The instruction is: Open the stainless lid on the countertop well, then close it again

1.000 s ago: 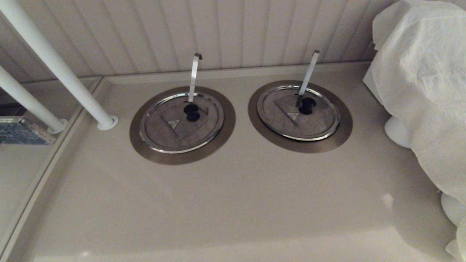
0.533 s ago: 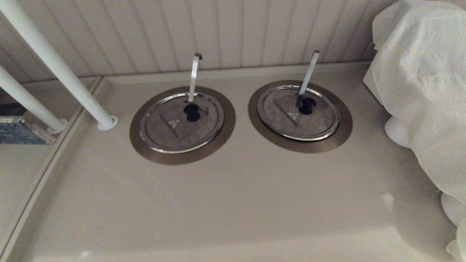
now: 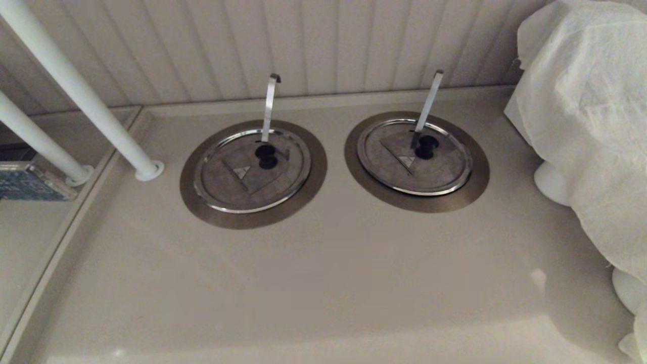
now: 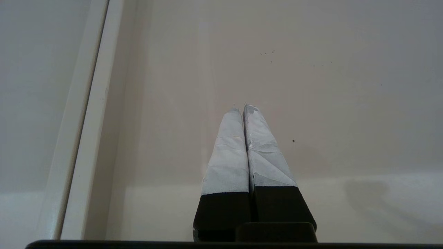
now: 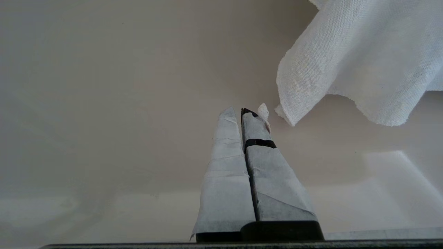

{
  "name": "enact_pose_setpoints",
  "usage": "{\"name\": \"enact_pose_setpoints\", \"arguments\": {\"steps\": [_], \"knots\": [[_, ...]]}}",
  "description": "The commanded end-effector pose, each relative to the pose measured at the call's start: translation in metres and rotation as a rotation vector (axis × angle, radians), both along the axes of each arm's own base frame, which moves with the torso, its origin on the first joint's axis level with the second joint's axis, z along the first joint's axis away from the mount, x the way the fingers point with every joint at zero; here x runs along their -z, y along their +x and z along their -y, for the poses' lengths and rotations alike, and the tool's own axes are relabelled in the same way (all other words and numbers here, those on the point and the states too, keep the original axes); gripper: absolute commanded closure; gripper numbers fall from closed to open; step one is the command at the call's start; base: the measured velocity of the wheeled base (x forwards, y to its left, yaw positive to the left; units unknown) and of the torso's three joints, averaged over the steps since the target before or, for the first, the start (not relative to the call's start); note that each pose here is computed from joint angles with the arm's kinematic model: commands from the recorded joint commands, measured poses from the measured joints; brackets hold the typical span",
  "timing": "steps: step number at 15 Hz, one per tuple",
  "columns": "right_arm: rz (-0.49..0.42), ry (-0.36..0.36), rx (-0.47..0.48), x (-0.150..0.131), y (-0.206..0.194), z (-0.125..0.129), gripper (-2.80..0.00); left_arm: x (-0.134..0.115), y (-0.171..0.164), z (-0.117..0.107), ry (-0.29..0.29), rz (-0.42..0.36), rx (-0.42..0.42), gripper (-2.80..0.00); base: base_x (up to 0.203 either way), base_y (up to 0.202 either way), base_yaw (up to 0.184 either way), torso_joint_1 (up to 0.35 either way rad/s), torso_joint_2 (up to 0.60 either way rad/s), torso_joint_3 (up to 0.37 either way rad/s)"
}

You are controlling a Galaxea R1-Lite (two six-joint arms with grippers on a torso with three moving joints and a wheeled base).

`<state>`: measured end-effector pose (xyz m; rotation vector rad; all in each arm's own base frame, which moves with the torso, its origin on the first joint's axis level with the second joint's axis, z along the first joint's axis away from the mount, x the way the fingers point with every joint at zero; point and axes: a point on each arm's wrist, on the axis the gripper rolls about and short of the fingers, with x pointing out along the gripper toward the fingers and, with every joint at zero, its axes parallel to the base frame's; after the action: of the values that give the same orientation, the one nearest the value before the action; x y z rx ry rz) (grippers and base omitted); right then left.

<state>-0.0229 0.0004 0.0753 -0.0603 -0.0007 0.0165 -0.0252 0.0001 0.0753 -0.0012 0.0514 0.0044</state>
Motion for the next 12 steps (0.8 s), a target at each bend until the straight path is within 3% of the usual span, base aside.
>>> {"name": "enact_pose_setpoints", "arguments": {"steps": [1, 12], "knots": [[-0.003, -0.001, 0.000, 0.0004, 0.0003, 0.0000, 0.00, -0.0001, -0.0001, 0.0000, 0.000, 0.000, 0.000, 0.00, 0.000, 0.000, 0.000, 0.000, 0.00, 0.000], [-0.003, 0.007, 0.001, 0.0004, 0.0003, 0.0000, 0.00, 0.0001, 0.0000, 0.0000, 0.000, -0.001, 0.000, 0.00, 0.000, 0.000, 0.000, 0.000, 0.00, 0.000]]}}
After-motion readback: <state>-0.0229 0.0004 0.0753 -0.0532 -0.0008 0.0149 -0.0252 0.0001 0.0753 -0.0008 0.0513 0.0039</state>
